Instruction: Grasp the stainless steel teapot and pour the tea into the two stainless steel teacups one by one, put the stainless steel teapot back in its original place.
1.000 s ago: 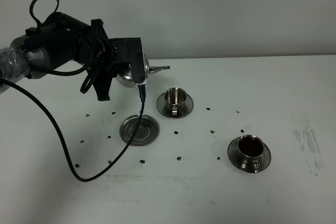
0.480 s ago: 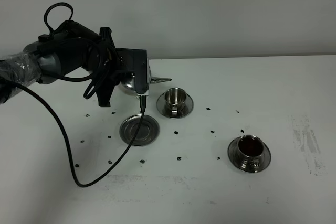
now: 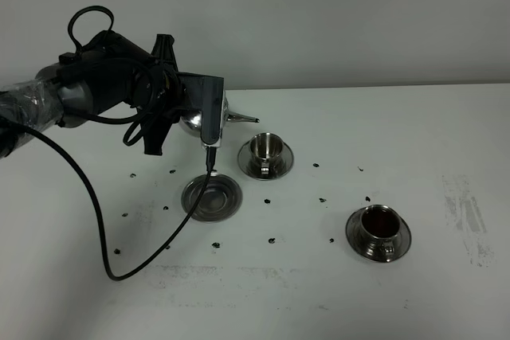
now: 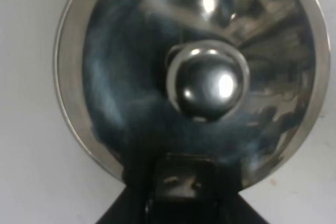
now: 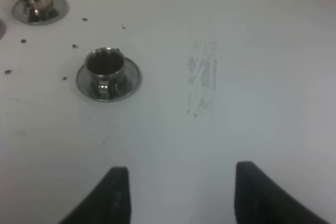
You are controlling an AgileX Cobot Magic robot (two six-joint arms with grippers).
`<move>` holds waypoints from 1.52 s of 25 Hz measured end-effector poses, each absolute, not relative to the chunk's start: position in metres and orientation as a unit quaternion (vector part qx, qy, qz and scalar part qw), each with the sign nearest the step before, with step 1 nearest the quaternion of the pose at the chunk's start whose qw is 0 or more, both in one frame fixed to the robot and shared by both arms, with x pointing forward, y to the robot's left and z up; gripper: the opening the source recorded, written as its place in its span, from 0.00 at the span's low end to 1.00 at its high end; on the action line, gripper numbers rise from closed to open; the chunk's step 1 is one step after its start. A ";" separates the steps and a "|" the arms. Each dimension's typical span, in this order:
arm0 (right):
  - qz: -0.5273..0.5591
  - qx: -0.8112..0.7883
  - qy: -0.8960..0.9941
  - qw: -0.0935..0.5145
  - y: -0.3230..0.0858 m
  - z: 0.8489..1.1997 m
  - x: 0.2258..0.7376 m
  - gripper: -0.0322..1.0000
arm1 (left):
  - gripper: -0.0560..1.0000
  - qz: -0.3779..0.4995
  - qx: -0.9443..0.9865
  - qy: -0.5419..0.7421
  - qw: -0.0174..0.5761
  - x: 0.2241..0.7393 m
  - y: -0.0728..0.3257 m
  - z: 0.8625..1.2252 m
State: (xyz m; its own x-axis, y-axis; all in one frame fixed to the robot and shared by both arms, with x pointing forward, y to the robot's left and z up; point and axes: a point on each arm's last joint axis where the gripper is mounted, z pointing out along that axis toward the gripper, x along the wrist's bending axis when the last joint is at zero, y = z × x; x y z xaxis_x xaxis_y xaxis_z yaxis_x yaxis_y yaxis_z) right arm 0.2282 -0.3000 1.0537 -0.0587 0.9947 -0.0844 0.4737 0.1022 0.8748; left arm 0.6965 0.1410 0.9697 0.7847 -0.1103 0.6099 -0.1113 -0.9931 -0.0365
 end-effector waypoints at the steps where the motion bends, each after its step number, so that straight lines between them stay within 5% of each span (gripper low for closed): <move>1: 0.346 0.574 0.640 0.376 -0.300 1.054 0.228 0.45 | 0.26 0.325 0.944 -0.063 -0.002 0.697 0.141 0.968; 38: 0.346 0.574 0.640 0.376 -0.300 1.054 0.228 0.45 | 0.26 0.369 0.915 -0.157 -0.036 0.706 0.122 0.947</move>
State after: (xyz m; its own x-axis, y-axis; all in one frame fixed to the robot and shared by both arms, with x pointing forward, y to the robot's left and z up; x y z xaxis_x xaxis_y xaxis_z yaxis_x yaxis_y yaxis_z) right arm 0.2282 -0.3000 1.0537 -0.0587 0.9947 -0.0844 0.4737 0.1022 0.8748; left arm 0.7056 0.1222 0.9472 0.6779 -0.3145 0.6645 -0.2613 -0.9479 -0.1821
